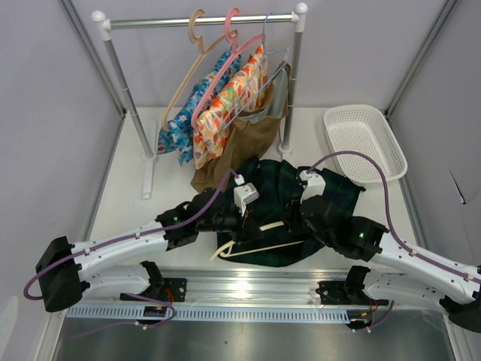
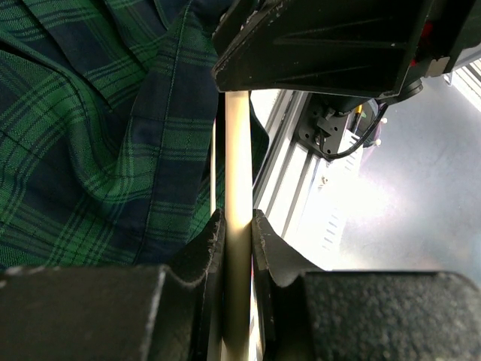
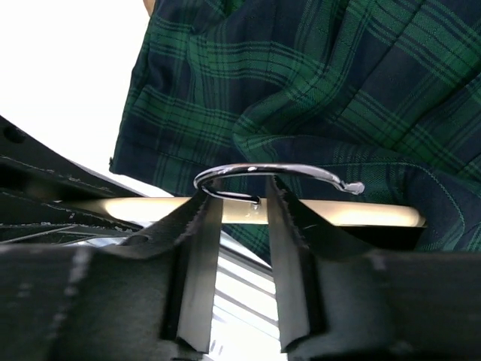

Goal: Place the skirt on the hanger

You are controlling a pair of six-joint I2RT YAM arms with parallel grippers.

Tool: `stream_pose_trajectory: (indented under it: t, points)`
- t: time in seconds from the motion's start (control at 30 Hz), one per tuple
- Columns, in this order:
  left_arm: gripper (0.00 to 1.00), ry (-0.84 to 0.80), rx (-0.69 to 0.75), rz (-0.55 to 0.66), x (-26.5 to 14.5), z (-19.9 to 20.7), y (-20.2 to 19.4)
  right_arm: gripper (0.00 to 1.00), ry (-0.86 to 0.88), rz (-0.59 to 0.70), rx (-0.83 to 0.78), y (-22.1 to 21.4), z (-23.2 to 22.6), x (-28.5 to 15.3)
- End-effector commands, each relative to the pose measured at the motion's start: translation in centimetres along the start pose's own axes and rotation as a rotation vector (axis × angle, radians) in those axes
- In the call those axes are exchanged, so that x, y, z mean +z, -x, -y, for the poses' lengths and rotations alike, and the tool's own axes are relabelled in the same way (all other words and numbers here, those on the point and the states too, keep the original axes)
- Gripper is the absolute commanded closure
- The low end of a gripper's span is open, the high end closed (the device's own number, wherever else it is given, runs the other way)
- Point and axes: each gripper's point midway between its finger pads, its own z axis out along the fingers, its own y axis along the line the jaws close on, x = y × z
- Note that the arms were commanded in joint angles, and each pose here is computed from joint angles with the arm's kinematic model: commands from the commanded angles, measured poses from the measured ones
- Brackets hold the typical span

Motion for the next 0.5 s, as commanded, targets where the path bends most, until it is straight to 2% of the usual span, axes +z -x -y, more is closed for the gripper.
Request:
stream_pose_trajectory:
  t: [0.0,0.07,0.17,0.3,0.37,0.43,0.47]
  points:
    - [1.0,0.025,0.026,0.022,0.3,-0.3,0.5,0.71,-0.004,0.077,0.034,2.1,-0.3,-0.5]
    - [1.0,0.023,0.027,0.021,0.3,-0.2,0.6,0.73,-0.01,0.079,0.035,2.0,-0.1,-0.5]
    - [1.0,0.031,0.027,0.022,0.2,-0.3,0.6,0.82,-0.025,0.083,0.032,2.0,0.2,-0.5]
    - [1.0,0.061,0.015,0.016,0.1,-0.8,0.5,0.98,-0.032,0.09,0.031,2.1,0.4,-0.5]
    - [1.0,0.11,-0.001,0.013,0.0,-1.5,0.6,1.0,-0.035,0.092,0.028,2.1,0.5,-0.5]
    - [0.96,0.168,-0.015,0.016,-0.2,-2.4,0.7,1.0,-0.029,0.098,0.029,2.2,0.5,-0.7]
    - [0.87,0.191,-0.021,0.025,-0.5,-2.5,1.1,1.0,-0.028,0.099,0.029,2.2,0.5,-0.7]
